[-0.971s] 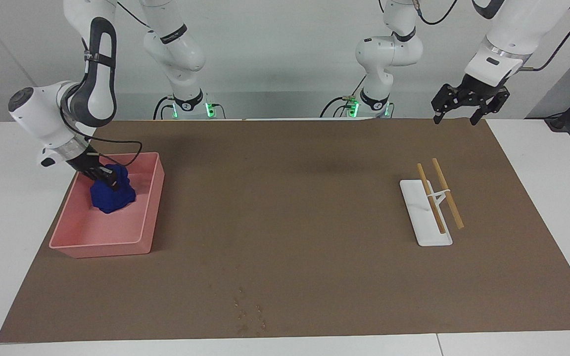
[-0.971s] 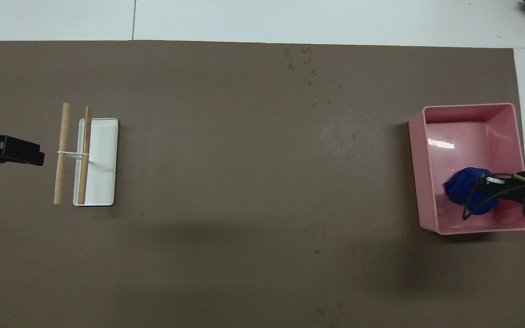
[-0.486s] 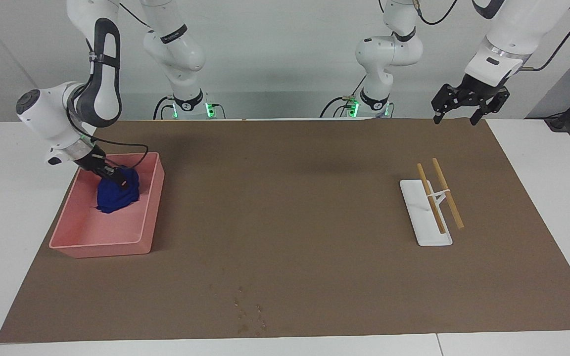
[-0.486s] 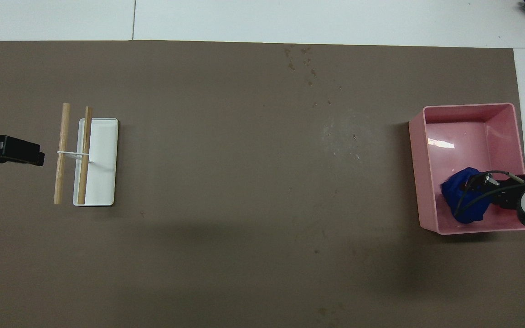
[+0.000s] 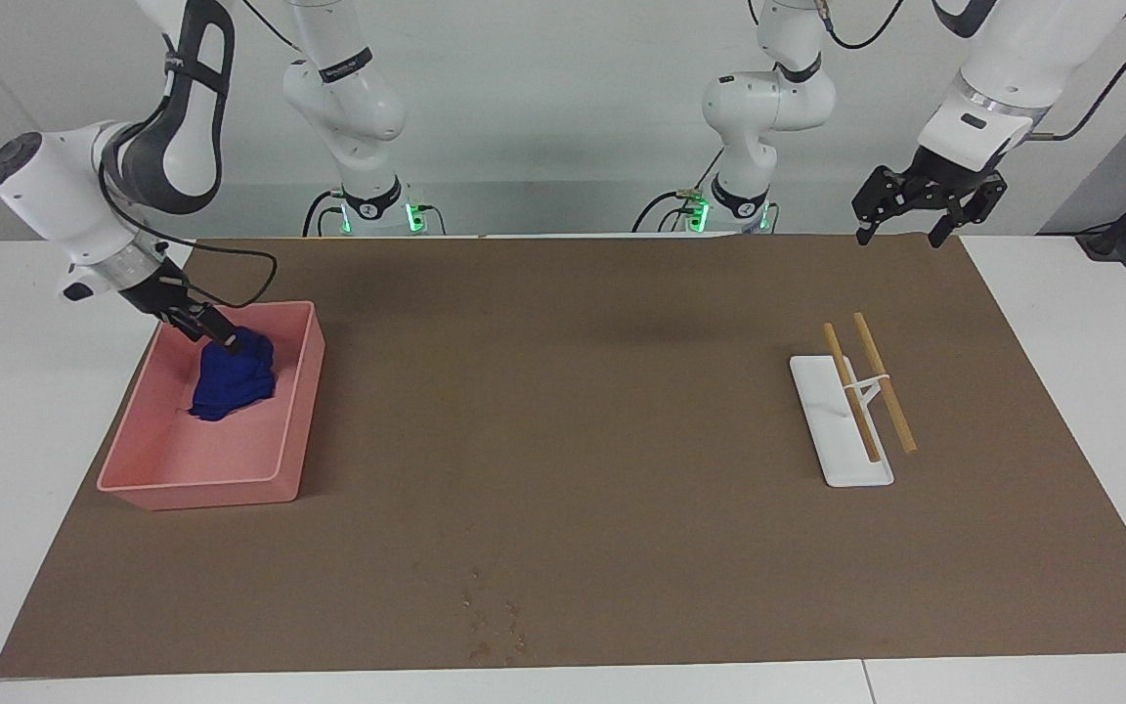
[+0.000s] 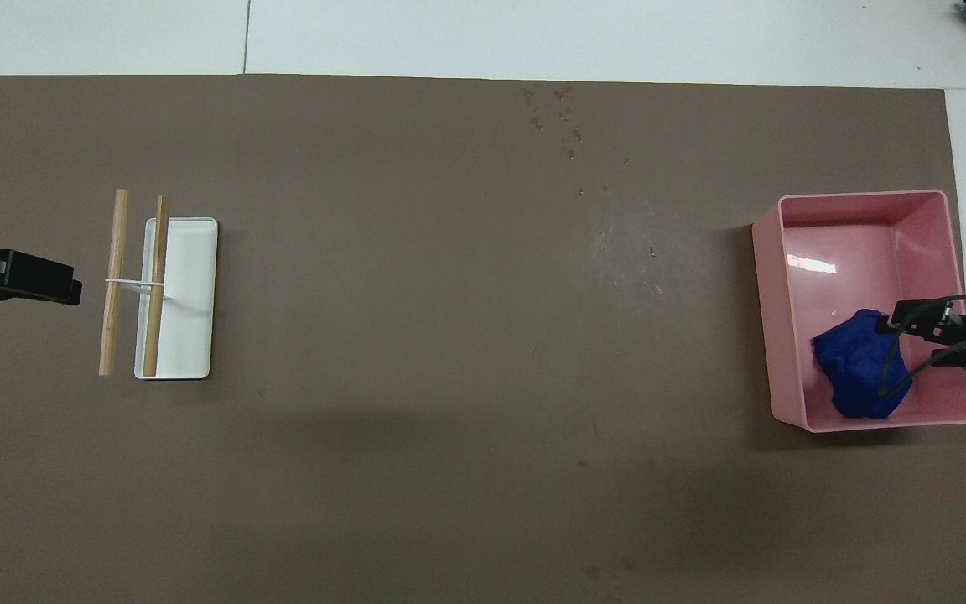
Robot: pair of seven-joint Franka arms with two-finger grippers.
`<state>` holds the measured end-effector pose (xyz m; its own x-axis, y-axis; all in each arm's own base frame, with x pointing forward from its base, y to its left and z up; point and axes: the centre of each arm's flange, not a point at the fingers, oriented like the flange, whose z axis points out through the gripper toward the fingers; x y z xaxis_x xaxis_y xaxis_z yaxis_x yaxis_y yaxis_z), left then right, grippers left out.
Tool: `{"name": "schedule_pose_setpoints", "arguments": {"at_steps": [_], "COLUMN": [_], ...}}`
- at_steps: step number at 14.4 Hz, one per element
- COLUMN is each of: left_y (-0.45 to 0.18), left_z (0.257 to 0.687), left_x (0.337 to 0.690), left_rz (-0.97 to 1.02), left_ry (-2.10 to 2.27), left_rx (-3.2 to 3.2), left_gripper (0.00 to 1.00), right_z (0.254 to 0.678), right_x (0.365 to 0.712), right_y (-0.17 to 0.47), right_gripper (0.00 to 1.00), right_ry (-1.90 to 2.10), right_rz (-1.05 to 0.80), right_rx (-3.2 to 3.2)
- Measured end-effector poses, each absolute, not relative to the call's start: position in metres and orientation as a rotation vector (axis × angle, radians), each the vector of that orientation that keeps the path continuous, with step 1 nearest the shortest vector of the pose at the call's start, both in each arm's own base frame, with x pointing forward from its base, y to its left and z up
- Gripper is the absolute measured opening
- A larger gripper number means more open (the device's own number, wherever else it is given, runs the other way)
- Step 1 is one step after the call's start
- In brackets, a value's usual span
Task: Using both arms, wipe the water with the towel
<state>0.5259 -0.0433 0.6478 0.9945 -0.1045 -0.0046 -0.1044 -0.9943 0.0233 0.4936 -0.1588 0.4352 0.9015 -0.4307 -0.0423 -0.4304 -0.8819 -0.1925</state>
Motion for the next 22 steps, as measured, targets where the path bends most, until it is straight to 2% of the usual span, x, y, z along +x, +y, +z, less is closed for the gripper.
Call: {"name": "schedule_pose_setpoints", "arguments": {"at_steps": [5, 9, 14, 18, 22], "left_y": [-0.043, -0.043, -0.043, -0.043, -0.043], "left_z": [0.648, 0.648, 0.648, 0.648, 0.648], "left_x": [0.526, 0.526, 0.526, 0.526, 0.526], "left_rz": [-0.009, -0.009, -0.009, -0.009, -0.009], "left_ry": [-0.163, -0.163, -0.163, -0.163, -0.163], "left_rx": [3.114, 3.114, 3.114, 3.114, 3.114], "left_gripper": [1.0, 1.0, 1.0, 1.0, 1.0], "right_z": [0.499, 0.532, 0.588, 0.613, 0.625], "right_x": [0.505, 0.524, 0.549, 0.561, 0.553], "right_y": [-0.107, -0.047, 0.025, 0.031, 0.021], "right_gripper": [1.0, 1.0, 1.0, 1.0, 1.0], "right_ry": [0.41, 0.197, 0.211, 0.266, 0.305], "right_rz": [0.029, 0.087, 0.089, 0.045, 0.065], "right_rx": [-3.05, -3.136, -3.225, -3.207, -3.171]}}
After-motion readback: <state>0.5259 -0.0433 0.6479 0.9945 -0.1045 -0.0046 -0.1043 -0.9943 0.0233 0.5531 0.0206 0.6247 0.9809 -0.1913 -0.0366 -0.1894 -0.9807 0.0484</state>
